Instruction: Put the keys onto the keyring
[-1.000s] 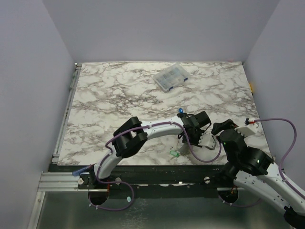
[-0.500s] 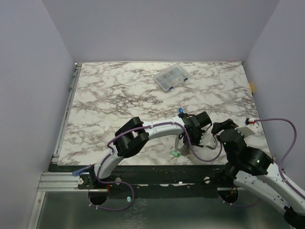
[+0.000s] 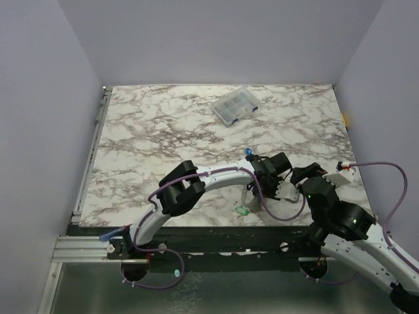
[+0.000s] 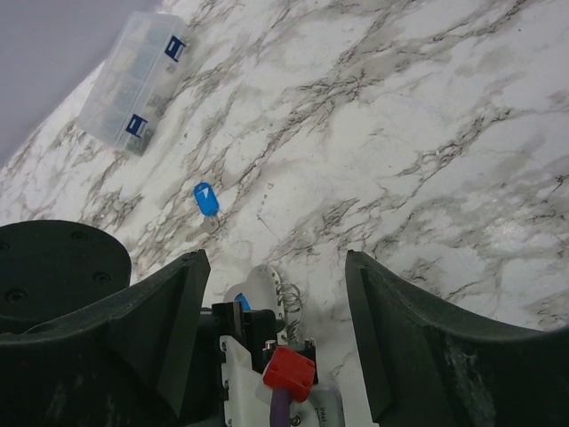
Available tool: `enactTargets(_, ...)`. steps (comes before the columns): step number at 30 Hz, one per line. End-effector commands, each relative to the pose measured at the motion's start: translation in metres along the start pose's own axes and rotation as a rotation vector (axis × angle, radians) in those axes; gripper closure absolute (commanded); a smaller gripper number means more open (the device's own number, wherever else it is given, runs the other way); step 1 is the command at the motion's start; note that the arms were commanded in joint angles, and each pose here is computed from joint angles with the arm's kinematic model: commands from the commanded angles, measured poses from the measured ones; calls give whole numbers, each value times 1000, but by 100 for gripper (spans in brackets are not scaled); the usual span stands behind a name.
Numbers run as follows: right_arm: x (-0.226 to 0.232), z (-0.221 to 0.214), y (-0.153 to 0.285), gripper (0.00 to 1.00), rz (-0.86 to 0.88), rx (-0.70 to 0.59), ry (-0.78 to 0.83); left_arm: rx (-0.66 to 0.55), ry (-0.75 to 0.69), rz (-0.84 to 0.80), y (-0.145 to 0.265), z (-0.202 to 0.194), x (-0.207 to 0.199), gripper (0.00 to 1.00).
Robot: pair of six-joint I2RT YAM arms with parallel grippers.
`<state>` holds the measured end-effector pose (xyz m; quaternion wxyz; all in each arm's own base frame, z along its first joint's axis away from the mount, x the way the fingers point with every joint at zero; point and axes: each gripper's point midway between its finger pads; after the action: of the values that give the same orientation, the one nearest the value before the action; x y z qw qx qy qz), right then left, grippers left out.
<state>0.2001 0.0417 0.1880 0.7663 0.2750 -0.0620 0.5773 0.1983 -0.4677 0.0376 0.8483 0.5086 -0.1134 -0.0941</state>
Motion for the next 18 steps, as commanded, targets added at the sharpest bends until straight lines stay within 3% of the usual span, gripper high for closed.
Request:
enactTargets(1,0,-5,-1,27,8,12,9,-52,32,56,7,16,18,69)
enactTargets(11,0,-6,-1,27,9,13,10,-57,50,51,1,18,19,69)
enactTargets(18,1,-6,-1,27,11,16,10,-60,61,59,-2,19,22,76)
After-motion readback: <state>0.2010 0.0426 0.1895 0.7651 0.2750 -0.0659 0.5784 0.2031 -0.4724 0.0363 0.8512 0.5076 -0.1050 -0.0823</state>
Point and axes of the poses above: each gripper's point midway between its finger pads, its own y axis back along the fingers, its own x axis along the line the jaws close on, z = x × y, and after that the axes turned 5 degrees about y, right-handed
